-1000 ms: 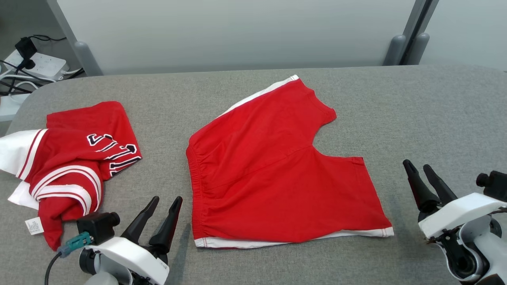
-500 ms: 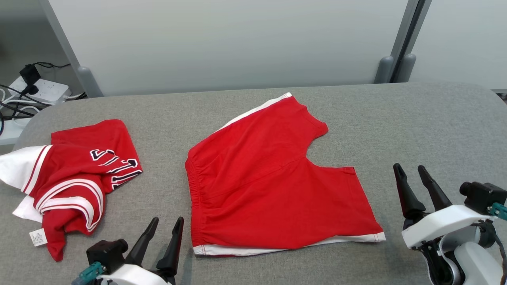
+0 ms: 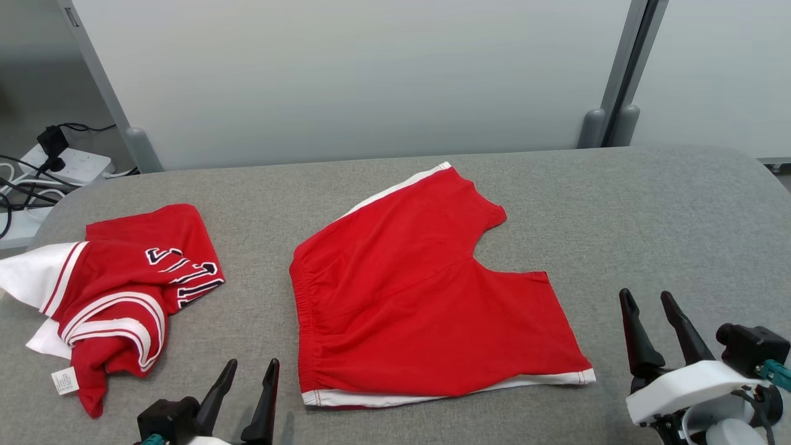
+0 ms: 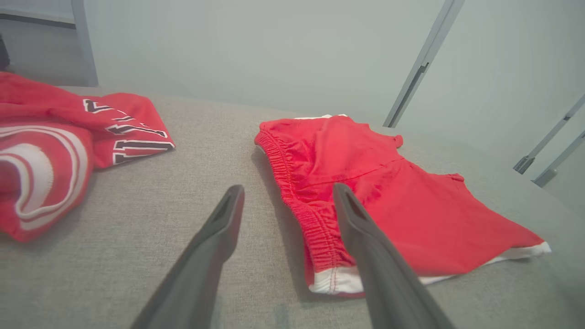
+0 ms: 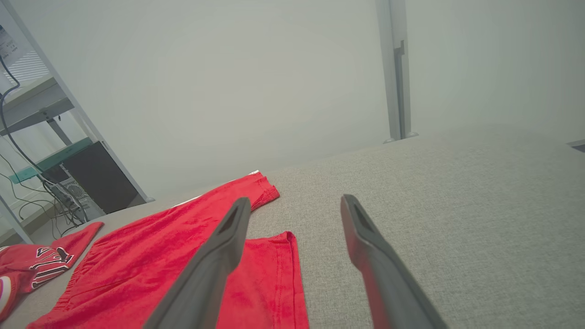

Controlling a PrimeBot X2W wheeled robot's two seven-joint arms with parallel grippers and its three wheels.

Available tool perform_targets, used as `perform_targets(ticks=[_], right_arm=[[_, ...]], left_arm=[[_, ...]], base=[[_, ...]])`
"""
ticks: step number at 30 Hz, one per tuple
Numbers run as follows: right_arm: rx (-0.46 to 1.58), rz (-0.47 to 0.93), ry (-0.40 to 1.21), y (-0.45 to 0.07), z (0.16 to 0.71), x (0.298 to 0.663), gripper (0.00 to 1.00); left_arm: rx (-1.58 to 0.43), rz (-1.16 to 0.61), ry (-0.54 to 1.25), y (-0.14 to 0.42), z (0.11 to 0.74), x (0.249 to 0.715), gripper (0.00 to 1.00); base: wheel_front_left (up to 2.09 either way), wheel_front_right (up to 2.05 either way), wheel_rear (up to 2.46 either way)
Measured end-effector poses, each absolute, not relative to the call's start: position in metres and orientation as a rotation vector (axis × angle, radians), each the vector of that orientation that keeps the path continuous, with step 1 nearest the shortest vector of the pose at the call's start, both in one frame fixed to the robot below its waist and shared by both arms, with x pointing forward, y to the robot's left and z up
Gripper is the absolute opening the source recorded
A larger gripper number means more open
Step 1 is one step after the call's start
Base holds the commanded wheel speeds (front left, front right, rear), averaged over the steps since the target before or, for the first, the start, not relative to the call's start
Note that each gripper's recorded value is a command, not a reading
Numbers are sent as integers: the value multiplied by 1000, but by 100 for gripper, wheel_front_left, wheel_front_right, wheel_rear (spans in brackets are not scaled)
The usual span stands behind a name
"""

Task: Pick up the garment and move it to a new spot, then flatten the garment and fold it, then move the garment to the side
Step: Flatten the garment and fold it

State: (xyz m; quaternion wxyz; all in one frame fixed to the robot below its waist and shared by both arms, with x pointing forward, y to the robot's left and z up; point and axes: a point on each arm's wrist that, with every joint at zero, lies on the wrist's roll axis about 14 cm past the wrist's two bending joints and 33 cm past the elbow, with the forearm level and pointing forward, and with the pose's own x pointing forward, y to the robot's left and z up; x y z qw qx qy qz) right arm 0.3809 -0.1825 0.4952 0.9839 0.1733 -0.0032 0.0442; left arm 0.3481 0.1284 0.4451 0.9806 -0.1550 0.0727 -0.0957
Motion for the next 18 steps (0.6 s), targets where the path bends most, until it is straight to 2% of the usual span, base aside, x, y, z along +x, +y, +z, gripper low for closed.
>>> perform_targets(ticks=[18], right_arm=[[192, 85, 9, -182, 484, 364, 100]], left_arm=[[-178, -134, 109, 146, 450, 351, 100]], base=[[0, 0, 0]])
